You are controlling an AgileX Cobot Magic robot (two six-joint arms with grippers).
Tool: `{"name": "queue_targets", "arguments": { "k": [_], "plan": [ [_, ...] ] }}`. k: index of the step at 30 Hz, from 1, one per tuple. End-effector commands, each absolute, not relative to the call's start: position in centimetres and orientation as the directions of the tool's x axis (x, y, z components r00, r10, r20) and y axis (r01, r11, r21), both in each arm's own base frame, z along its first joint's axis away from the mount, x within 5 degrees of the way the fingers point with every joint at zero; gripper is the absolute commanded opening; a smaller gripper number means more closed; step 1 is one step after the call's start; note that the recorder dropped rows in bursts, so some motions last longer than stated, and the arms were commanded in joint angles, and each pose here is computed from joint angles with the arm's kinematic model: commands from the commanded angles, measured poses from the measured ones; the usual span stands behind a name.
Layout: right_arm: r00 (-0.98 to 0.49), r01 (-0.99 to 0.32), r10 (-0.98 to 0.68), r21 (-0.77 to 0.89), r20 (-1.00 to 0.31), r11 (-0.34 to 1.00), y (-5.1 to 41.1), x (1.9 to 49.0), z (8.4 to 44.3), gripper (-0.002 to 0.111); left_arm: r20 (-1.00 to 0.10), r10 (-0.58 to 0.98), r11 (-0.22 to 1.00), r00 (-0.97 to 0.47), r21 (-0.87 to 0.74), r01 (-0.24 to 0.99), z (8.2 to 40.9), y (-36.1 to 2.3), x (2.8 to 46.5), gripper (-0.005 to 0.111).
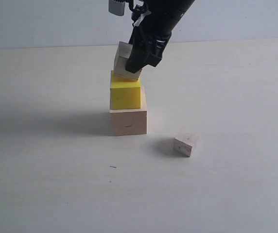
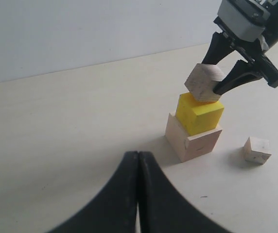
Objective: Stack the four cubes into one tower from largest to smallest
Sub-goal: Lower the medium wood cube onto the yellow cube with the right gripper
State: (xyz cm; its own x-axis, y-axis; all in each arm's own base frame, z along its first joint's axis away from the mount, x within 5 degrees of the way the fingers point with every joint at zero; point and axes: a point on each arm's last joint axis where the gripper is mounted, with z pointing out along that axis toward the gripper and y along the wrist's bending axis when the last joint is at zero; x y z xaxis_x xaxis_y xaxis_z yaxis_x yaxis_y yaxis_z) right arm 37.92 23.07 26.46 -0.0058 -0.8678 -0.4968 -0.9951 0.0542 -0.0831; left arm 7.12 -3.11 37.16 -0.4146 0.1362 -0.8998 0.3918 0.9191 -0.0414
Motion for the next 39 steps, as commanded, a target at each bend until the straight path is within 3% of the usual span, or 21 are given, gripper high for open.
{"name": "queue_targets", "arguments": {
  "k": [1, 16, 21, 39],
  "plan": [
    [-0.006, -0.993, -0.856, -0.095, -0.517, 0.064, 23.2, 38.0, 26.9, 0.0, -0.897, 0.147, 0.921, -0.417, -0.03, 0.389, 37.0, -3.1, 7.2, 0.0],
    [0.045, -0.992, -0.873, -0.128, -0.485, 0.02, 24.7, 37.2, 26.8, 0.0, -0.886, 0.156, 0.923, -0.437, -0.026, 0.383, 36.8, -3.0, 7.1, 0.0],
    [-0.01, -0.987, -0.896, -0.138, -0.444, 0.079, 24.3, 37.5, 26.6, 0.0, -0.886, 0.156, 0.923, -0.437, -0.026, 0.383, 36.8, -3.0, 7.1, 0.0],
    [-0.038, -0.988, -0.9, -0.119, -0.435, 0.099, 24.1, 36.9, 27.7, 0.0, -0.886, 0.158, 0.923, -0.435, -0.024, 0.384, 36.8, -3.0, 7.1, 0.0]
  ]
}}
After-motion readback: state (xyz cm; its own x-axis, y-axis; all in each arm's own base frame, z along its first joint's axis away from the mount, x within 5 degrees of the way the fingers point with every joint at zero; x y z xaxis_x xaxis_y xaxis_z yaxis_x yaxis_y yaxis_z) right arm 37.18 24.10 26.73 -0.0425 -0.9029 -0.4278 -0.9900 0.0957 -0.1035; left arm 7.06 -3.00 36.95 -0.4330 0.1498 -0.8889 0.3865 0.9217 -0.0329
